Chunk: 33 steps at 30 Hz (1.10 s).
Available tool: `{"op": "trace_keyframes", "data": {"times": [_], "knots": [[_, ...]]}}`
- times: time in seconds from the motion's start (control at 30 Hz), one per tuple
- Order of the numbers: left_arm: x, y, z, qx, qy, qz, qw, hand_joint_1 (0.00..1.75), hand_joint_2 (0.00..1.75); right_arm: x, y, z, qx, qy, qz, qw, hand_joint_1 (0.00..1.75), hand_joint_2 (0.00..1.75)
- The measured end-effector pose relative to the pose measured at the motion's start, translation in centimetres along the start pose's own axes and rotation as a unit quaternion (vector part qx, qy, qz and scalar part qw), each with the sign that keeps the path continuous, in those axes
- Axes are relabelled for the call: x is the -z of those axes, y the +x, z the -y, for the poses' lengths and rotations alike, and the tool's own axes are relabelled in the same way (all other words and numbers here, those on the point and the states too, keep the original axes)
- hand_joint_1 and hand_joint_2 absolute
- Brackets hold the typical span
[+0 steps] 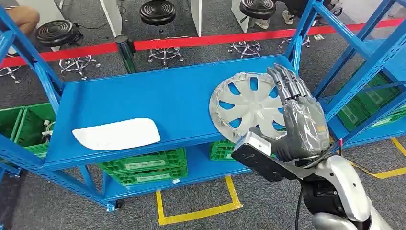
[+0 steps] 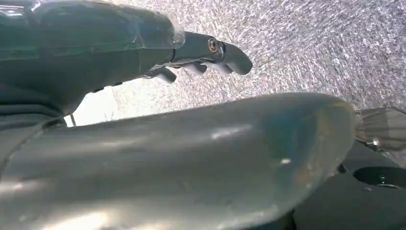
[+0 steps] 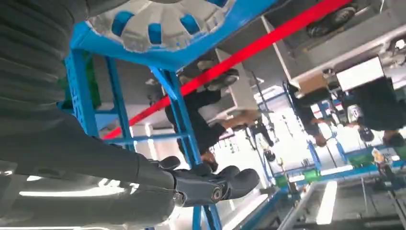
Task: Take the parts from the cabinet and place them on the table.
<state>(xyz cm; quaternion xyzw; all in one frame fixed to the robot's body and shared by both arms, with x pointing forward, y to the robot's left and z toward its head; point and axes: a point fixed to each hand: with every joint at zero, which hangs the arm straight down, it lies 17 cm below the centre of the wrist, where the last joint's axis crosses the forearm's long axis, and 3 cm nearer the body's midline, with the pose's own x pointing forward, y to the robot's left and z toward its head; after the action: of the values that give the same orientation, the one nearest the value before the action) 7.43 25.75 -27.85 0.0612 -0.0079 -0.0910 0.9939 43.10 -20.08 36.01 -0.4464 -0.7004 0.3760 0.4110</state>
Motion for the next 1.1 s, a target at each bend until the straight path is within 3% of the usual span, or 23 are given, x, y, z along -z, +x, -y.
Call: {"op": "trace_keyframes", "data": {"times": [0.27, 0.8, 1.1], "knots": [[-0.2, 0.8, 1.0, 0.005, -0.008, 0.021, 1.000, 0.00, 0.00, -1.2, -0.5, -4.4, -0.031, 0.117, 0.010, 0.993, 0.00, 1.75], [-0.4, 0.6, 2.2, 0.030, -0.019, 0.018, 0.999, 0.00, 0.00, 0.2, -9.6, -8.8, -0.075, 0.195, -0.060, 0.976, 0.00, 1.75], [-0.4, 0.6, 2.3, 0.042, -0.020, 0.020, 0.999, 0.00, 0.00, 0.1, -12.6, -10.4, -0.091, 0.223, -0.081, 0.967, 0.00, 1.75]]}}
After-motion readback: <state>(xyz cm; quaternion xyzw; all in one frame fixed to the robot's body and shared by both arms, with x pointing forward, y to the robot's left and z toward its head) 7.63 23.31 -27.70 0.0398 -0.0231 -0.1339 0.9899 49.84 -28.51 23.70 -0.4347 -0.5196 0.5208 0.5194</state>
